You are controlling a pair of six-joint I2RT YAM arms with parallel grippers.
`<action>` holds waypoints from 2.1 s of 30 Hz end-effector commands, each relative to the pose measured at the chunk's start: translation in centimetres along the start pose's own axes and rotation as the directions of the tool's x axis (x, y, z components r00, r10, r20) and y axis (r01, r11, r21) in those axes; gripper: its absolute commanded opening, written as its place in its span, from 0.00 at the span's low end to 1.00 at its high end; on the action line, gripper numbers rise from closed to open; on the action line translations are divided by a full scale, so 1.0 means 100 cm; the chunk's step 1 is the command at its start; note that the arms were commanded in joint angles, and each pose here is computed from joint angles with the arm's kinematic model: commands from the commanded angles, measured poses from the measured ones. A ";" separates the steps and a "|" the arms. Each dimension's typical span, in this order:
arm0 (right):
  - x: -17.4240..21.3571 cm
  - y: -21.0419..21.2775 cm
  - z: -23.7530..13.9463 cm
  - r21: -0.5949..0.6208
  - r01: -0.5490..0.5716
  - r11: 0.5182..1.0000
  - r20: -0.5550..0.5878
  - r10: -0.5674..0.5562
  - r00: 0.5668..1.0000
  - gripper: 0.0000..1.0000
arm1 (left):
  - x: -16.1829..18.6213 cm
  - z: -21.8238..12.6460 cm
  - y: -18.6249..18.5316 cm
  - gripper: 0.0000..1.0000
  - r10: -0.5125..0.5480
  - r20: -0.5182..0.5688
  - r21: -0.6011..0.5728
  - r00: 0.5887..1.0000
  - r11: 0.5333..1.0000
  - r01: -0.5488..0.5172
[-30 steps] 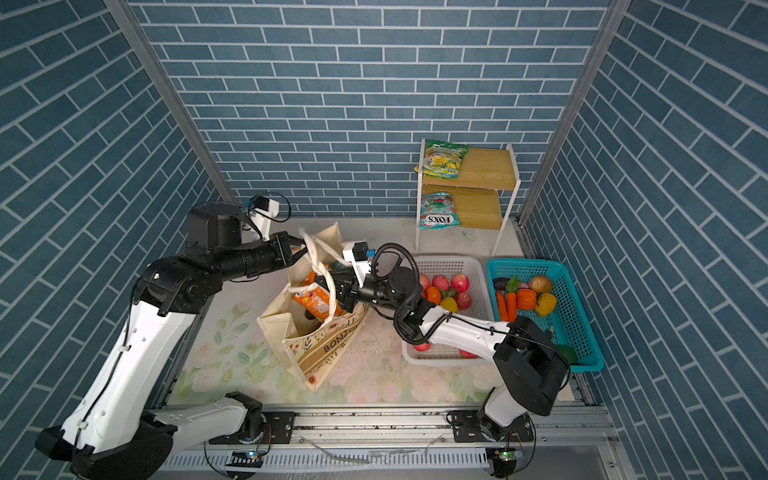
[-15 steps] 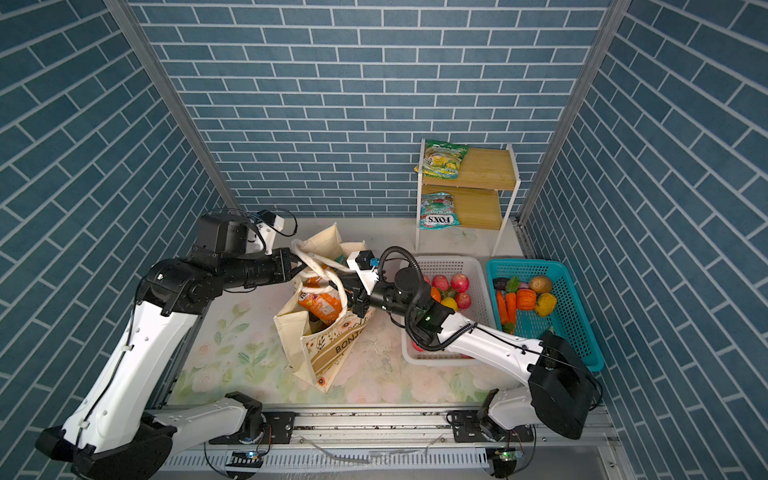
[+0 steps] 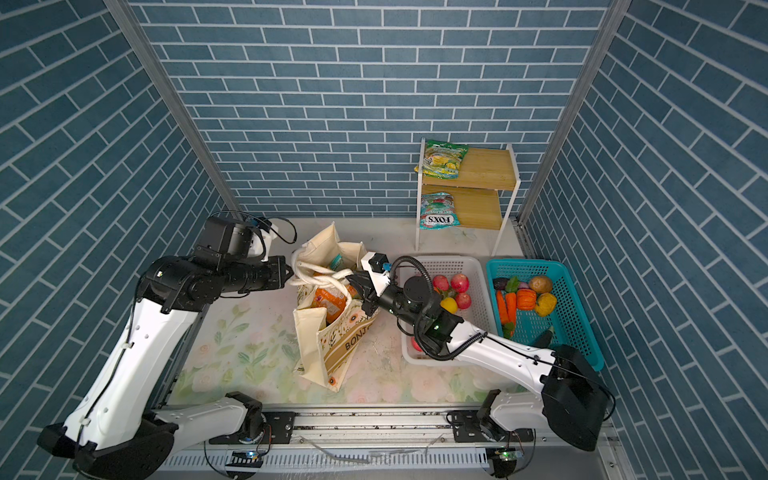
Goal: Place the food into the grocery bag and tie it
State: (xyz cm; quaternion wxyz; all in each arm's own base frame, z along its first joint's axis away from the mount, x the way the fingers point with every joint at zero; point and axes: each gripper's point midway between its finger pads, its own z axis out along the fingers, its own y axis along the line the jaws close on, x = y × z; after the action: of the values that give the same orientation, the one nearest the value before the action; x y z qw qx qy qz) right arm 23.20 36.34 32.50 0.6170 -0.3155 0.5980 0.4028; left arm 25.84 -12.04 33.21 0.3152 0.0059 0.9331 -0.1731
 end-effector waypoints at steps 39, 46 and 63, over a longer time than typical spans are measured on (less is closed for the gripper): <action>0.012 -0.044 -0.039 -0.085 0.493 0.866 -0.380 -0.486 0.787 0.45 | 0.006 0.002 0.029 0.00 -0.025 0.028 0.066 0.999 0.998 0.023; -0.002 -0.038 -0.030 -0.150 0.522 0.840 -0.380 -0.536 0.754 0.48 | 0.006 0.000 0.025 0.00 -0.018 0.030 0.078 0.999 0.997 0.015; 0.011 -0.029 -0.003 -0.320 0.553 0.770 -0.462 -0.636 0.619 0.40 | 0.005 0.003 0.016 0.00 -0.002 0.032 0.103 0.999 0.995 -0.001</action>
State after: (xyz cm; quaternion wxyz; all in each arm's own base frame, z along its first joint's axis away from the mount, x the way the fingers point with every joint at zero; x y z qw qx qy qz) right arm 25.69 34.80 31.63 0.5091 -0.6143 0.5884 0.1313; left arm 25.97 -10.17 32.13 0.3281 0.0084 0.9200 -0.2143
